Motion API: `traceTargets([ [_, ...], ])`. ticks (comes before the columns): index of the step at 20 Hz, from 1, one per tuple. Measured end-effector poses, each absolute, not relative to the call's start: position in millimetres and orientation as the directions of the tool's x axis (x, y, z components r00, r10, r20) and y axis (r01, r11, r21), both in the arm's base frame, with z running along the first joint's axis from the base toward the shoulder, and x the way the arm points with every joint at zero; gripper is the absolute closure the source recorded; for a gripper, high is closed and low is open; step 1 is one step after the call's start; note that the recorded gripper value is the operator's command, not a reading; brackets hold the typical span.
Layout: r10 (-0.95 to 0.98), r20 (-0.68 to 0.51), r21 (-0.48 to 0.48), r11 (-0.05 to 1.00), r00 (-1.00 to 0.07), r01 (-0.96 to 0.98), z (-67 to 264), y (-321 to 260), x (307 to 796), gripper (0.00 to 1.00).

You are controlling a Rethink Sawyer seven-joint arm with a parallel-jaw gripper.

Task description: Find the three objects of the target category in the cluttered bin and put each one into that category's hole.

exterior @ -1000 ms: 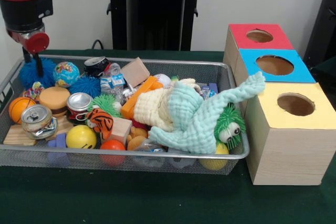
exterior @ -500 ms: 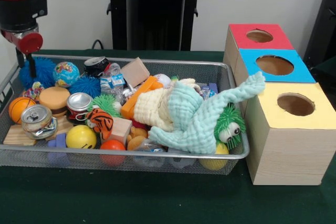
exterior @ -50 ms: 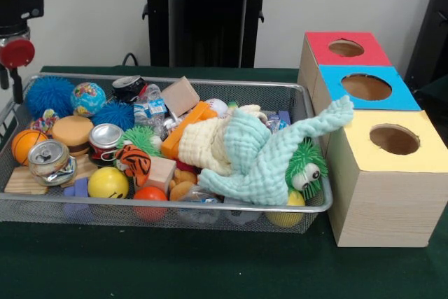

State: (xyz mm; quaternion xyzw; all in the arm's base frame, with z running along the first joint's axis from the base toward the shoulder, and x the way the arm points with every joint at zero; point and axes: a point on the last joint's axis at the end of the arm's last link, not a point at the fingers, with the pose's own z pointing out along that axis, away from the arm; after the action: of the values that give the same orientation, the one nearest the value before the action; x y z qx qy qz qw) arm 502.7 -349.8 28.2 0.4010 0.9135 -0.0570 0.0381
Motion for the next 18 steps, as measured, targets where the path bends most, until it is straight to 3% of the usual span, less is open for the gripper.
traceTargets([
  [18, 0.75, -0.222, -0.027, 0.634, -0.623, 0.773, 44, -356, 567, 0.0],
])
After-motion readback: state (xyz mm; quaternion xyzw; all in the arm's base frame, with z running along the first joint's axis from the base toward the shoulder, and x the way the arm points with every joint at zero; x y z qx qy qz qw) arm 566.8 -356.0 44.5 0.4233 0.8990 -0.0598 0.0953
